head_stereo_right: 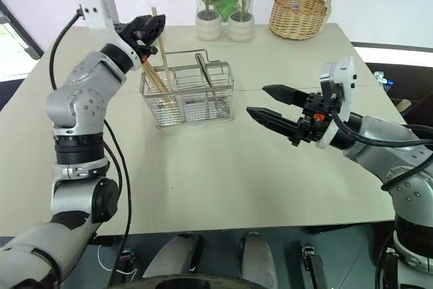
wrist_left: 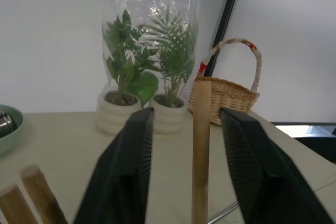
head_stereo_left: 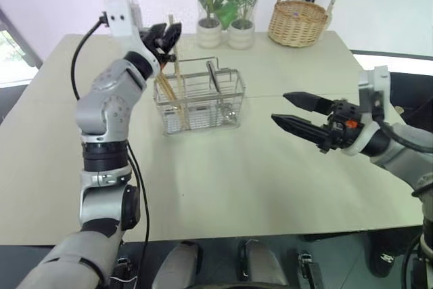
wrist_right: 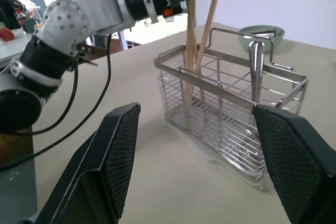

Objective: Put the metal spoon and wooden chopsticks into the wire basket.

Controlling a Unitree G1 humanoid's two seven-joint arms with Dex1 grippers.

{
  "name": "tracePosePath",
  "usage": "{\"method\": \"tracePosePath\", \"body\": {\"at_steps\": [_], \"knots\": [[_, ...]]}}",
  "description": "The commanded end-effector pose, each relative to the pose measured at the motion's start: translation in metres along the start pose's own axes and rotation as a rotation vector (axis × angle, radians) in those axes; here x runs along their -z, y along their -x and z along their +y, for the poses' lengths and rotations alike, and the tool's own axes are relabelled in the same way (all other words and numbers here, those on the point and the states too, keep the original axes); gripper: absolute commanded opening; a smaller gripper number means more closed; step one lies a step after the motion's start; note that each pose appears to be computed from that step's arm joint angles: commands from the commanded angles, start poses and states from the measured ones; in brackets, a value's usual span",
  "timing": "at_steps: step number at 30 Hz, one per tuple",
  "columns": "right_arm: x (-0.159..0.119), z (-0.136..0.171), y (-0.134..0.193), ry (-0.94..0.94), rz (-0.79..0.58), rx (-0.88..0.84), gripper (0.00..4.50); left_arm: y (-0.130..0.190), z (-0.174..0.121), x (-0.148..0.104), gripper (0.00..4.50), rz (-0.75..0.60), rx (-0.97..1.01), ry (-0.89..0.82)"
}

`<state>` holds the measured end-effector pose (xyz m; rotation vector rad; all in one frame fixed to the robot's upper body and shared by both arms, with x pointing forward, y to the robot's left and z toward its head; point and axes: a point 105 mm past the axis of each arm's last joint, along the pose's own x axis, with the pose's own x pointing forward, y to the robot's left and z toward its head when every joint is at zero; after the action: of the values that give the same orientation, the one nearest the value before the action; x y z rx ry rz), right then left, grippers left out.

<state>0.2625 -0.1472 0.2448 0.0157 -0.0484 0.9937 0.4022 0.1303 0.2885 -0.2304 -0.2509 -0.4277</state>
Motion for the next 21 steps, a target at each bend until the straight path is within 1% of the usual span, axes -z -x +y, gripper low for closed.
{"method": "tracePosePath", "body": {"at_steps": [1, 2, 3, 7, 8, 9, 10, 11, 12, 14, 16, 19, 21], "knots": [[-0.013, -0.002, 0.001, 0.025, -0.046, 0.006, 3.52, 0.008, -0.009, -0.029, 4.13, -0.113, 0.005, -0.019], [-0.013, -0.004, 0.001, 0.024, -0.046, 0.008, 3.52, 0.010, -0.009, -0.031, 4.47, -0.115, 0.005, -0.026], [-0.013, -0.005, 0.001, 0.023, -0.046, 0.011, 3.52, 0.011, -0.008, -0.034, 4.47, -0.116, 0.004, -0.032], [-0.012, -0.012, 0.000, 0.030, -0.033, 0.023, 3.52, 0.018, 0.001, -0.061, 4.47, -0.122, 0.036, -0.068], [-0.012, -0.014, 0.001, 0.037, -0.025, 0.025, 3.52, 0.021, 0.002, -0.064, 4.47, -0.107, 0.062, -0.097], [-0.011, -0.017, 0.002, 0.047, -0.013, 0.028, 3.52, 0.028, 0.003, -0.068, 4.47, -0.087, 0.106, -0.161], [-0.010, -0.019, 0.004, 0.055, -0.003, 0.031, 3.52, 0.035, 0.005, -0.069, 4.47, -0.062, 0.142, -0.229], [-0.009, -0.023, 0.006, 0.067, 0.013, 0.035, 3.52, 0.045, 0.010, -0.070, 4.47, -0.041, 0.187, -0.335], [-0.008, -0.026, 0.009, 0.076, 0.030, 0.034, 3.52, 0.057, 0.014, -0.068, 4.47, 0.003, 0.234, -0.431], [-0.006, -0.030, 0.011, 0.091, 0.054, 0.030, 3.52, 0.073, 0.020, -0.063, 4.47, 0.070, 0.300, -0.563], [-0.004, -0.032, 0.012, 0.099, 0.066, 0.024, 3.52, 0.081, 0.022, -0.062, 4.47, 0.086, 0.334, -0.624], [-0.001, -0.032, 0.011, 0.105, 0.084, 0.000, 3.52, 0.104, 0.033, -0.059, 4.47, 0.194, 0.389, -0.683], [0.002, -0.031, 0.012, 0.105, 0.091, -0.011, 3.52, 0.115, 0.033, -0.057, 4.47, 0.239, 0.435, -0.691]]}}
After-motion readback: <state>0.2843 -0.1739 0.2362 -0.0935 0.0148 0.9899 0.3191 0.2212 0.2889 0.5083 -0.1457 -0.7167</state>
